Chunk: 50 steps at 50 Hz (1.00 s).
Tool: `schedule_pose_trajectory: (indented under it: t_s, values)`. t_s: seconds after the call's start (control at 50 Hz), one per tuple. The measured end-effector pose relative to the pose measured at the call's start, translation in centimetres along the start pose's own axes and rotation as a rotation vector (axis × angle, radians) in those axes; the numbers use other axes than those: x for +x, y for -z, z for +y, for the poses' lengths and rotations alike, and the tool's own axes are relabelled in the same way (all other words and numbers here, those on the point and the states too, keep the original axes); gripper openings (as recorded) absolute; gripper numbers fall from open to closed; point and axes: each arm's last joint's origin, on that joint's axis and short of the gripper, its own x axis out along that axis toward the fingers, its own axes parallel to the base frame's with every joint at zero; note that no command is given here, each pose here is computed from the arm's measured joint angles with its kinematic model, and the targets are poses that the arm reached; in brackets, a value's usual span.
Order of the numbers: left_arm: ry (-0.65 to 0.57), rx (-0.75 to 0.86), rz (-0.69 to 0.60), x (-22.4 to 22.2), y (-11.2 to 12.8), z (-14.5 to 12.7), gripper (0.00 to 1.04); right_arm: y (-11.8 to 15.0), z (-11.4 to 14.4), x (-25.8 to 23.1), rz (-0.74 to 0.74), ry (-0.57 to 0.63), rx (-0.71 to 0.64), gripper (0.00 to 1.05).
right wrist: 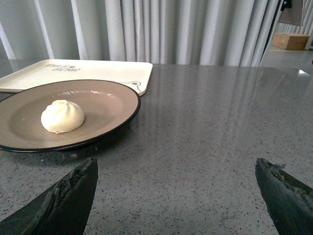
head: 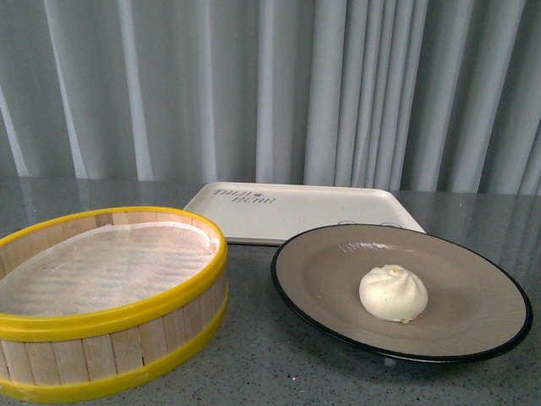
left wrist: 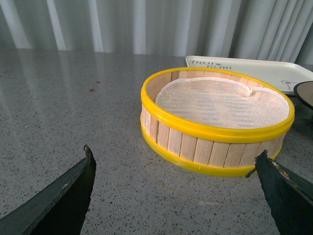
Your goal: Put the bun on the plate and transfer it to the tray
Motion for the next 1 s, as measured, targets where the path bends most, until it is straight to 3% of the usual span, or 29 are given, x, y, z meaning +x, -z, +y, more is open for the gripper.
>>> schedule_pose_trajectory:
  t_s: [0.48,0.56,0.62,0.72,0.84,1.0]
  values:
    - [0.000,0.000,0.000,0.0,0.0,0.0,0.98,0.0,0.0,0.0,0.000,0.000,0.000,0.96]
    - [-0.004,0.000,0.000,0.0,0.0,0.0,0.98,-1.1,0.2,0.9,0.047,0.306,-0.105,0.96]
    - [0.001,0.000,0.000,0.0,0.0,0.0,0.98,-2.7,0.5,2.0,0.071,0.375,-0.230,0.96]
    - [0.000,0.000,0.000,0.0,0.0,0.0,0.98,-4.4,1.2,3.7,0.122,0.262,-0.464,0.96]
    - [0.000,0.000,0.000,0.0,0.0,0.0,0.98,-5.3,2.6,4.8,0.178,0.008,-0.762,0.96]
    - [0.000,0.000,0.000,0.0,0.0,0.0,0.98,-6.4,4.4,6.3,0.126,-0.220,-0.995,0.96]
